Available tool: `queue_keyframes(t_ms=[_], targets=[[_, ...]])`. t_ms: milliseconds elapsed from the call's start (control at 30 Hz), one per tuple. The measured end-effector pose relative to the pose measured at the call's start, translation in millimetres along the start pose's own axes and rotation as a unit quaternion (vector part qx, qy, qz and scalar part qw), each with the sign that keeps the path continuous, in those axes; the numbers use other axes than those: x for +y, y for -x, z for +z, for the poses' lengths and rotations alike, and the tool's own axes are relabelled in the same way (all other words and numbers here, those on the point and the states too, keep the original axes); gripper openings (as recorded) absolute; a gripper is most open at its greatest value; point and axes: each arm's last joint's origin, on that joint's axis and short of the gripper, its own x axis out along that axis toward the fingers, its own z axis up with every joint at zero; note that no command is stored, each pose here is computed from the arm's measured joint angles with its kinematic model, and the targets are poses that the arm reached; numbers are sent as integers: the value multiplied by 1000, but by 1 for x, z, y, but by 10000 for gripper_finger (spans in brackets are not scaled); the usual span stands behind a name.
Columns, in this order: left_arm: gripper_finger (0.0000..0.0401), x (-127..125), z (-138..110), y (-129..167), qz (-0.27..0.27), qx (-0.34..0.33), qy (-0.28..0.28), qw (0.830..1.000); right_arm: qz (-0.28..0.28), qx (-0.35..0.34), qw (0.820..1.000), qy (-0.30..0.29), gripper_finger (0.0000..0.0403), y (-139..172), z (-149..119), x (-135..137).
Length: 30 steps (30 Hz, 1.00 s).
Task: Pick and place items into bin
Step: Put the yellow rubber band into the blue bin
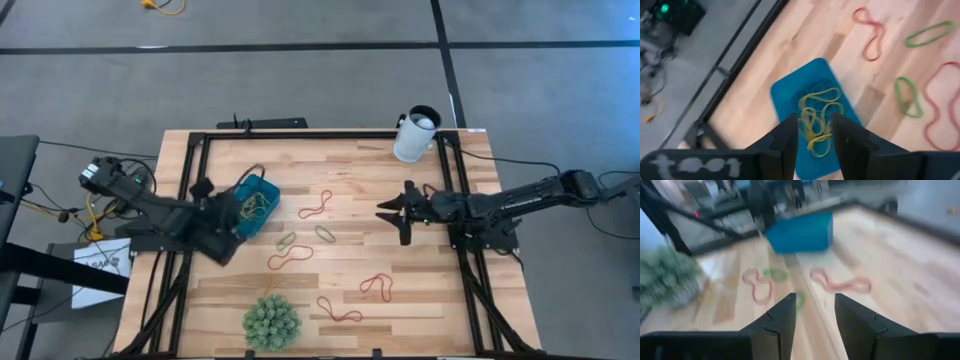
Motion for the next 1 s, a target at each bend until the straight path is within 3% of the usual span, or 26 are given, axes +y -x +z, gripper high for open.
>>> queue_keyframes(t_ms=[200,400,467,600,667,800,1000], targets=[[105,-15,-37,-21,-76,-48,40,995,-21,44,999,6,129,-16,-14,-3],[105,-39,-54,-47,-195,0,34,980,-34,45,998,29,129,-27,-18,-8],[105,-42,-54,-53,-210,1,36,977,-39,44,997,50,129,-29,-18,-10],[105,-41,-51,-61,-219,9,32,975,-124,62,987,76,129,-30,-20,-28],[105,-39,-48,-64,-222,18,26,975,-132,62,986,84,129,-31,-18,-35],[105,-32,-41,-74,-210,26,22,977,-115,35,990,73,129,-32,-10,-44],[105,-29,-39,-78,-248,54,-24,967,-15,-16,995,94,129,-32,2,-44]])
